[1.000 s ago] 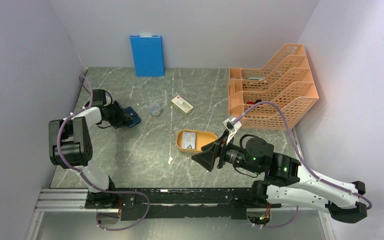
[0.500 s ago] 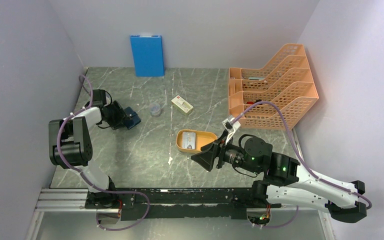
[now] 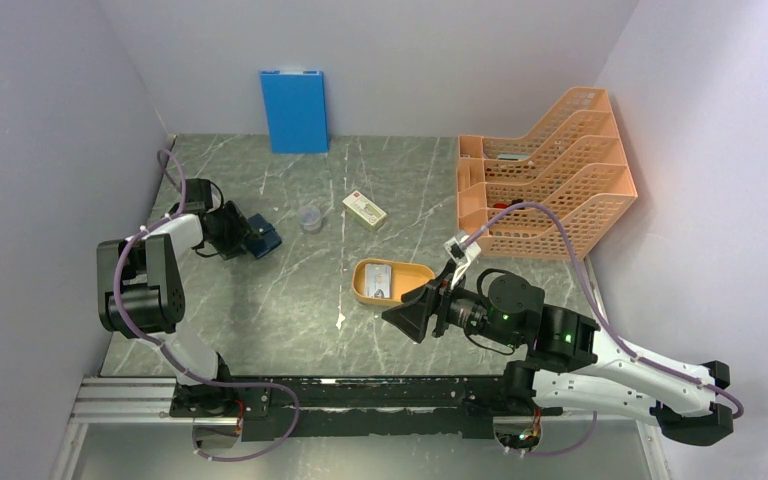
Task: Put the credit cards into the card holder
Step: Place the card holder at the center of the board, then reset both arms
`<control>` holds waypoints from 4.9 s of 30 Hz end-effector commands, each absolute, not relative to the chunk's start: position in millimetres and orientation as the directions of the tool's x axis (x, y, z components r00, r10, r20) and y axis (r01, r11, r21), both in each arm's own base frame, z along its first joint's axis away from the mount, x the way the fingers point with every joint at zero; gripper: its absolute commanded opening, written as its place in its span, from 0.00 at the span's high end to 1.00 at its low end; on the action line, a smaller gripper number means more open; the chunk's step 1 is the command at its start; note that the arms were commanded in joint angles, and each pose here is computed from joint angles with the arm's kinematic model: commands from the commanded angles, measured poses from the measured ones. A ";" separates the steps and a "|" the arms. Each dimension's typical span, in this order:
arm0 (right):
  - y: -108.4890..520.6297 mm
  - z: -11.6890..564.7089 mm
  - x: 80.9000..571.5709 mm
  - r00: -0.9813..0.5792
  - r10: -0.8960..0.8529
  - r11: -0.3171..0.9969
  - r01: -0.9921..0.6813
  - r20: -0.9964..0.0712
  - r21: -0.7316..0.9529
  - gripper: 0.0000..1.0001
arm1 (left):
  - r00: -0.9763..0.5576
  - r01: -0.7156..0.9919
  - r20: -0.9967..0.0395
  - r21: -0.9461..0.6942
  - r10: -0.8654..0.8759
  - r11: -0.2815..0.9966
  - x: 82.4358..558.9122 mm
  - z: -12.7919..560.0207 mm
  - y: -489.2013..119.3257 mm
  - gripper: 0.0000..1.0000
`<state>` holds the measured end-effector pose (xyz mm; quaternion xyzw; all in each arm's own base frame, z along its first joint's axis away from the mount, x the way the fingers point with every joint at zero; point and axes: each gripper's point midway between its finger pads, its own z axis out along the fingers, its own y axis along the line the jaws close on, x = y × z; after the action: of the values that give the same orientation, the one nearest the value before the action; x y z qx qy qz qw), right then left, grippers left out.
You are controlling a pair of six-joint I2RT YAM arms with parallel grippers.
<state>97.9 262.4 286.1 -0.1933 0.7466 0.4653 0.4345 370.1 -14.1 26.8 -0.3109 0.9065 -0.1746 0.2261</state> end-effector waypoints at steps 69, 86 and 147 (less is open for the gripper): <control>131.0 470.2 283.4 0.083 0.383 0.919 -0.132 -0.920 0.371 0.00 | -0.171 0.215 -0.973 -0.188 -0.152 0.958 277.2 413.9 -144.8 0.02; 107.2 422.1 239.1 0.026 0.540 0.831 -0.177 -0.841 0.527 0.00 | -0.205 0.200 -0.961 -0.228 -0.186 0.953 234.6 381.7 -112.1 0.02; 97.9 533.1 228.6 0.183 0.558 0.819 -0.277 -0.810 0.502 0.00 | -0.031 0.494 -0.950 -0.286 -0.312 0.821 230.5 491.4 -163.0 0.02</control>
<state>229.8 102.7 534.5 0.1101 0.5847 0.2733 0.7559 229.2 -159.9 497.5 0.0642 0.6490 -0.2931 0.6991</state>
